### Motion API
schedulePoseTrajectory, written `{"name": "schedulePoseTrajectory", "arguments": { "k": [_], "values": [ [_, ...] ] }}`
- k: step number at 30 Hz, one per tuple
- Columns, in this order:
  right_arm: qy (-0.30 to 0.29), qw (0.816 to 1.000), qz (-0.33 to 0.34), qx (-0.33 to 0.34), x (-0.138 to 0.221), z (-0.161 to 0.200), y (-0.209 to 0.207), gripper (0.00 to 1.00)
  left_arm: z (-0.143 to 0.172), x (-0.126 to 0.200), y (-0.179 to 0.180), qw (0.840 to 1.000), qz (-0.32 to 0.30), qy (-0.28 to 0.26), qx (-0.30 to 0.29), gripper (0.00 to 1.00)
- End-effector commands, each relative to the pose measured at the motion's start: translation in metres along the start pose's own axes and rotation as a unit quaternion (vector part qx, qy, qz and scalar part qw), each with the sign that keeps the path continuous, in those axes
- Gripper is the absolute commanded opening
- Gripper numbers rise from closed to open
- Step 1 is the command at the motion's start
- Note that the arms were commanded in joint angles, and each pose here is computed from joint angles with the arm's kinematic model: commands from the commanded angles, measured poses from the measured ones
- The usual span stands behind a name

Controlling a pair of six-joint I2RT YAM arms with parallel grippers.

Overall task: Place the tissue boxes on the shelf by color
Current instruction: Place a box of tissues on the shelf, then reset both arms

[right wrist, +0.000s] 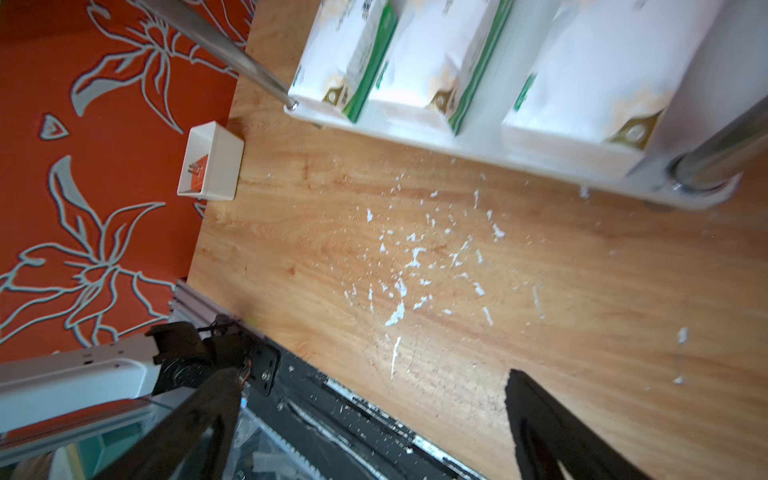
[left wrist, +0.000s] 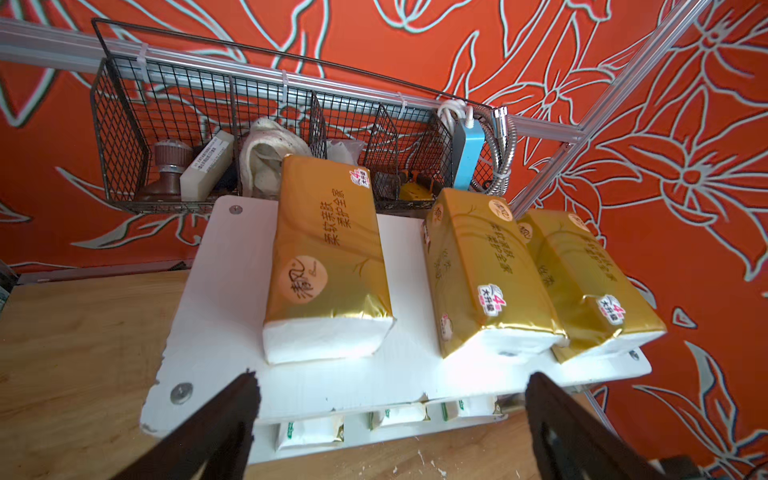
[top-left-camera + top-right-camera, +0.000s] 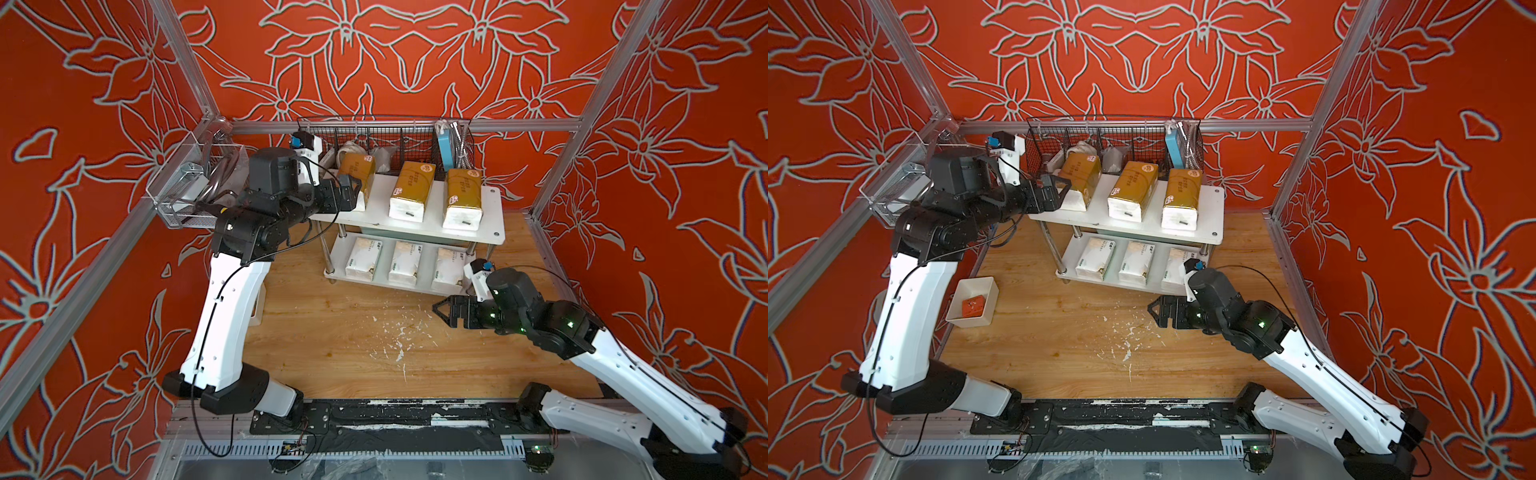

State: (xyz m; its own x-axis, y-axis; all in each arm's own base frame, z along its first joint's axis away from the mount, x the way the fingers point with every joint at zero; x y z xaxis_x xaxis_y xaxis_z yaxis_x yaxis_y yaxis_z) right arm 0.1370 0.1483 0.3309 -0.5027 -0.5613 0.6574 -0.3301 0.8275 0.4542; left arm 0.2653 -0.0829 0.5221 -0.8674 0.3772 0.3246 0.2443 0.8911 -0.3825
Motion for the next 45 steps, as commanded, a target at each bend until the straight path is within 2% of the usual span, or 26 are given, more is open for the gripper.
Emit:
{"name": "schedulePoseTrajectory", "arguments": {
  "k": [1,9,12,16,22,26,29,32,35,41,45],
  "values": [
    [-0.036,0.996,0.069,0.036,0.022,-0.008,-0.013,0.99,0.011,0.015,0.003,1.0,0.005,-0.01,0.013,0.99],
    [-0.108,0.973,0.194,0.058,0.056,-0.019,-0.043,0.99,0.072,0.031,0.031,0.998,-0.057,0.016,0.017,0.99],
    [-0.146,0.957,0.244,0.062,0.069,-0.02,-0.053,0.99,0.102,0.032,0.046,0.996,-0.082,0.018,0.016,0.99],
    [-0.192,0.93,0.306,0.07,0.081,-0.024,-0.064,0.99,0.134,0.036,0.066,0.992,-0.121,-0.015,0.013,0.99],
    [-0.211,0.897,0.383,0.06,0.072,-0.041,-0.083,0.99,0.176,0.027,0.095,0.981,-0.188,-0.036,-0.019,0.99],
    [-0.194,0.886,0.421,-0.009,0.053,-0.058,-0.121,0.99,0.193,0.017,0.109,0.971,-0.226,-0.059,-0.053,0.99],
    [-0.19,0.858,0.474,-0.058,0.039,-0.063,-0.162,0.99,0.204,0.009,0.121,0.962,-0.253,-0.077,-0.073,0.99],
    [-0.191,0.816,0.545,-0.031,0.022,-0.062,-0.19,0.99,0.21,0.001,0.136,0.954,-0.274,-0.089,-0.081,0.99],
    [-0.169,0.79,0.589,-0.029,0.007,-0.053,-0.215,0.99,0.218,-0.009,0.153,0.947,-0.297,-0.089,-0.085,0.99],
    [-0.164,0.791,0.589,-0.032,-0.042,-0.025,-0.253,0.99,0.239,-0.044,0.176,0.949,-0.296,-0.065,-0.091,0.99],
    [-0.159,0.806,0.569,-0.025,-0.074,-0.012,-0.271,0.99,0.264,-0.061,0.195,0.946,-0.307,-0.04,-0.098,0.99]
  ]
}}
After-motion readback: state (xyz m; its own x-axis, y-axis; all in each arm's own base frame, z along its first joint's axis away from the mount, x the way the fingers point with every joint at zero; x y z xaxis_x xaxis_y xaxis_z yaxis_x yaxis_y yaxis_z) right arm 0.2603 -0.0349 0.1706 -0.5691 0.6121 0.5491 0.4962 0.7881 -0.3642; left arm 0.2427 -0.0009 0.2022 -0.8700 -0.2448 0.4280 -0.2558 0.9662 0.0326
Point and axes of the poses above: each gripper's point midway between its finger pads, its own x axis back along the fingers, its own y axis along the line the jaws close on, z = x × y, the point moved 10 cm from there along x, back along the fingers, and after that the axes turned 4 degrees about x, right-handed, at the moved point
